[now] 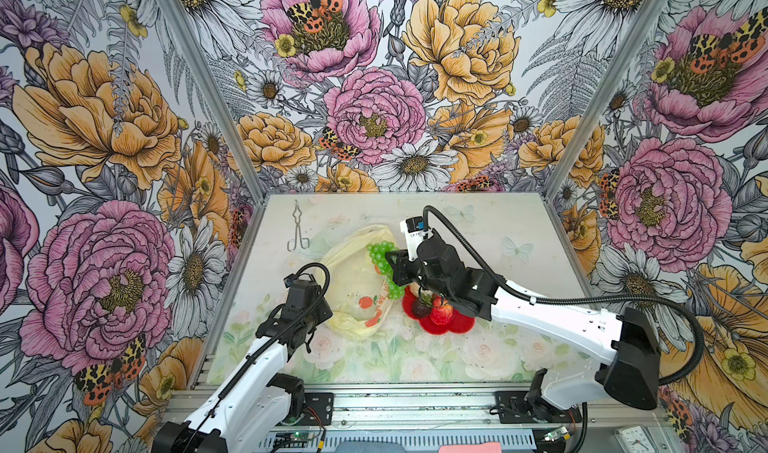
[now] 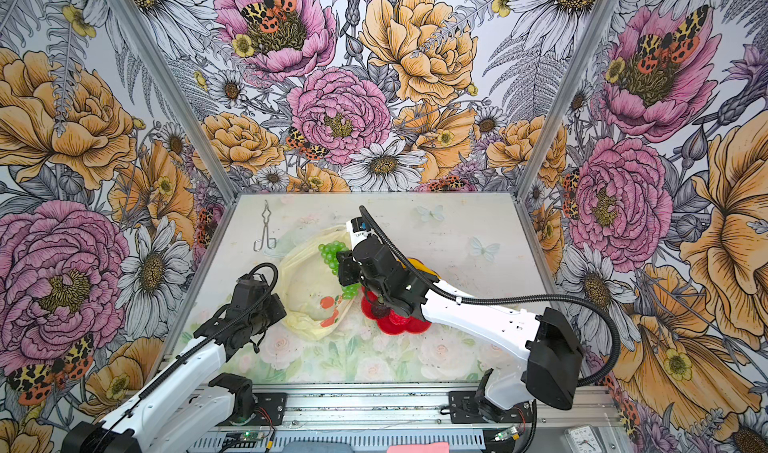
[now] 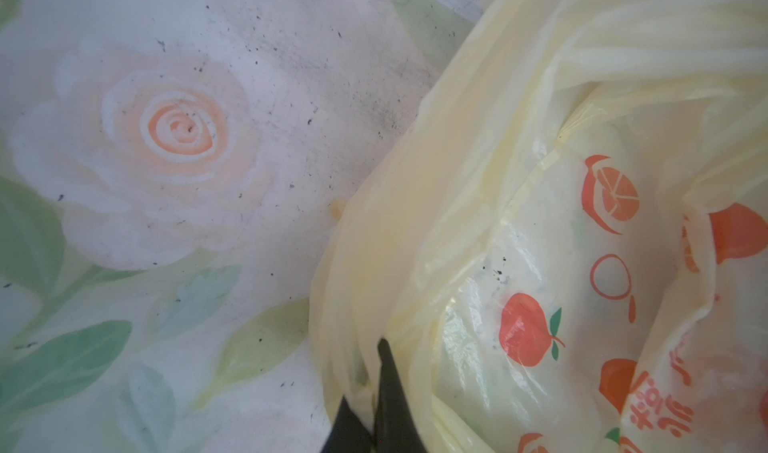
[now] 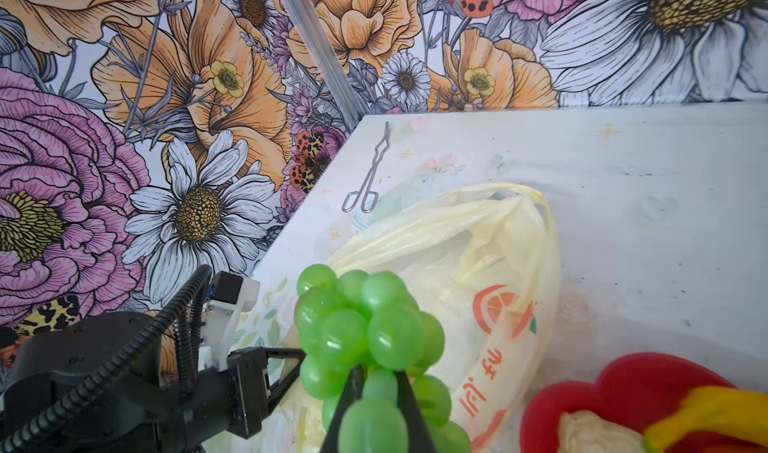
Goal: Take the fake fruits out of the plastic bag
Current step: 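Lift the green grapes out of the bag toward the red plate, then lower the green grapes onto the red plate with the right gripper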
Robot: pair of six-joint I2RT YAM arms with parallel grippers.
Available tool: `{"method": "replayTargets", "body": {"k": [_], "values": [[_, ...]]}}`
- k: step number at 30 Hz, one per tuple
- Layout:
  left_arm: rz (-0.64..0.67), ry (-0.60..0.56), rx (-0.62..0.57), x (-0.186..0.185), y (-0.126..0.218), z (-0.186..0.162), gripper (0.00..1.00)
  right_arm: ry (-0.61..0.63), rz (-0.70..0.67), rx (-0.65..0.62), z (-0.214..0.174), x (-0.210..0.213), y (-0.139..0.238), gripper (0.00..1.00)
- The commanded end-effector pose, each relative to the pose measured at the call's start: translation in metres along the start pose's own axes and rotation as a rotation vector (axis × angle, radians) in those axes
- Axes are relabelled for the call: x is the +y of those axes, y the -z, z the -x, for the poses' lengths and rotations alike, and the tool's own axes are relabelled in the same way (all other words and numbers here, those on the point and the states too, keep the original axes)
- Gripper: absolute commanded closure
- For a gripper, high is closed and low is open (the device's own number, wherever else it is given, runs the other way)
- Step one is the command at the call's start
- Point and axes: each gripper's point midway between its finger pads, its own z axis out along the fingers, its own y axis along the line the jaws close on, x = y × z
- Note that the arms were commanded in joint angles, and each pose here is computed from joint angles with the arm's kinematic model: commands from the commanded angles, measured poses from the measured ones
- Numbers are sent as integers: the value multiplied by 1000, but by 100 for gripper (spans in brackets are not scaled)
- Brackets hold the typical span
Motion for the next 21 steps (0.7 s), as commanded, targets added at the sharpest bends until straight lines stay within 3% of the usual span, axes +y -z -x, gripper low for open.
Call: {"method": "replayTargets", "body": {"k": [1, 12, 21], "values": [[-34, -11, -23, -8, 2, 10, 100, 13, -108, -33, 4, -31, 30, 92], [-41, -14, -13, -8, 0, 7, 100, -73, -296, -52, -29, -105, 83, 92], [-42, -14, -12, -8, 0, 6, 100, -289, -365, -110, -51, -137, 101, 92]]}}
